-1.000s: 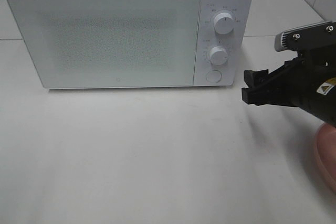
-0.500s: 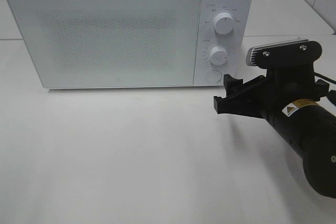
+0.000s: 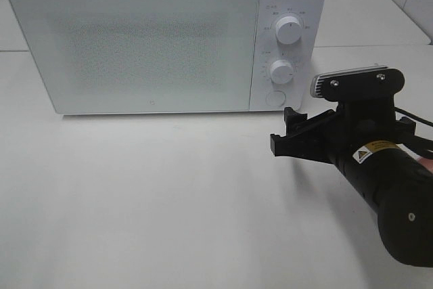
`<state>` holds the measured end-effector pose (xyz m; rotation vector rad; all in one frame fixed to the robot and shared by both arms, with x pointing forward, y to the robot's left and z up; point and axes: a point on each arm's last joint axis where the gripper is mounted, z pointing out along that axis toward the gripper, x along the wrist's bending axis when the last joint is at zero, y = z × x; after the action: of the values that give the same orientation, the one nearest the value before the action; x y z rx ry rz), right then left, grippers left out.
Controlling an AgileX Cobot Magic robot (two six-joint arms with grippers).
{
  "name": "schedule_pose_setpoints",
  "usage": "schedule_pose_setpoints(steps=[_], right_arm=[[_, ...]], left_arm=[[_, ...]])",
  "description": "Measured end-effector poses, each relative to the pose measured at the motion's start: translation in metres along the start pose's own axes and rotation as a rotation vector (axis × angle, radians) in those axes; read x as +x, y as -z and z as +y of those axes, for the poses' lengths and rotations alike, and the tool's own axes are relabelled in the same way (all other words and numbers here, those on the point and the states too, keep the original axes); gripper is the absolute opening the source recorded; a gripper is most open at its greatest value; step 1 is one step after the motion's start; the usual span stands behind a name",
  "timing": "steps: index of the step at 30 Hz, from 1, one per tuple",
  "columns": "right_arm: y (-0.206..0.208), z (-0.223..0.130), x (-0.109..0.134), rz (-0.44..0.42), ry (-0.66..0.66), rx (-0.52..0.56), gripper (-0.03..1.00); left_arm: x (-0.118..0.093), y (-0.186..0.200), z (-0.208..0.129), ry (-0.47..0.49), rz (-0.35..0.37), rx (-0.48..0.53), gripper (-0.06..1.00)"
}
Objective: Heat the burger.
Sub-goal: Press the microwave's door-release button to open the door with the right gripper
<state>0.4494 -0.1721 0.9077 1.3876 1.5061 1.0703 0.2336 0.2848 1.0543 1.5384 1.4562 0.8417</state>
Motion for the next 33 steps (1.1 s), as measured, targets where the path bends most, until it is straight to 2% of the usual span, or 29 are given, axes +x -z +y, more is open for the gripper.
schedule_pose_setpoints(steps=[7,10,12,14,15,16,17,18,21,23,24,25,26,27,28,29,31,33], right_arm=[[0.0001,0.0037,-0.0008,-0.008,-0.038,-0.04,0.75],[0.0001,0.0039,-0.0008,-0.007,-0.113,-0.044,0.75],[0.0001,0.0039,-0.0008,-0.004,-0.215,-0.044,0.73],[0.0001,0.0039,-0.0008,-0.004,-0.253,-0.044,0.73],[0.0001,0.0039,-0.0008,-0.001,-0.357,-0.044,0.7],[0.0001,0.0039,-0.0008,-0.001,-0.357,-0.044,0.7],[0.0001,0.0039,-0.0008,0.0,-0.414,-0.044,0.68],[0.0001,0.0039,-0.0008,0.002,-0.525,-0.044,0.65],[0.0001,0.0039,-0.0008,0.004,-0.59,-0.044,0.63],[0.0001,0.0039,-0.0008,0.009,-0.834,-0.044,0.52],[0.0001,0.0039,-0.0008,0.009,-0.834,-0.044,0.52],[0.0001,0.0039,-0.0009,0.01,-0.901,-0.044,0.49],[0.0001,0.0039,-0.0009,0.013,-1.025,-0.044,0.42],[0.0001,0.0039,-0.0009,0.013,-1.025,-0.044,0.42],[0.0001,0.0039,-0.0009,0.015,-1.123,-0.044,0.38],[0.0001,0.0039,-0.0009,0.015,-1.123,-0.044,0.38],[0.0001,0.0039,-0.001,0.017,-1.24,-0.044,0.23],[0.0001,0.0039,-0.001,0.018,-1.272,-0.044,0.2]], left_arm=[[0.0,0.0,0.0,0.0,0.0,0.0,1.0],[0.0,0.0,0.0,0.0,0.0,0.0,1.0],[0.0,0.0,0.0,0.0,0.0,0.0,1.0],[0.0,0.0,0.0,0.0,0.0,0.0,1.0],[0.0,0.0,0.0,0.0,0.0,0.0,1.0],[0.0,0.0,0.0,0.0,0.0,0.0,1.0],[0.0,0.0,0.0,0.0,0.0,0.0,1.0],[0.0,0.0,0.0,0.0,0.0,0.0,1.0],[0.0,0.0,0.0,0.0,0.0,0.0,1.0],[0.0,0.0,0.0,0.0,0.0,0.0,1.0],[0.0,0.0,0.0,0.0,0.0,0.0,1.0],[0.0,0.0,0.0,0.0,0.0,0.0,1.0],[0.0,0.0,0.0,0.0,0.0,0.0,1.0],[0.0,0.0,0.0,0.0,0.0,0.0,1.0],[0.0,0.0,0.0,0.0,0.0,0.0,1.0],[0.0,0.0,0.0,0.0,0.0,0.0,1.0],[0.0,0.0,0.0,0.0,0.0,0.0,1.0],[0.0,0.0,0.0,0.0,0.0,0.0,1.0]])
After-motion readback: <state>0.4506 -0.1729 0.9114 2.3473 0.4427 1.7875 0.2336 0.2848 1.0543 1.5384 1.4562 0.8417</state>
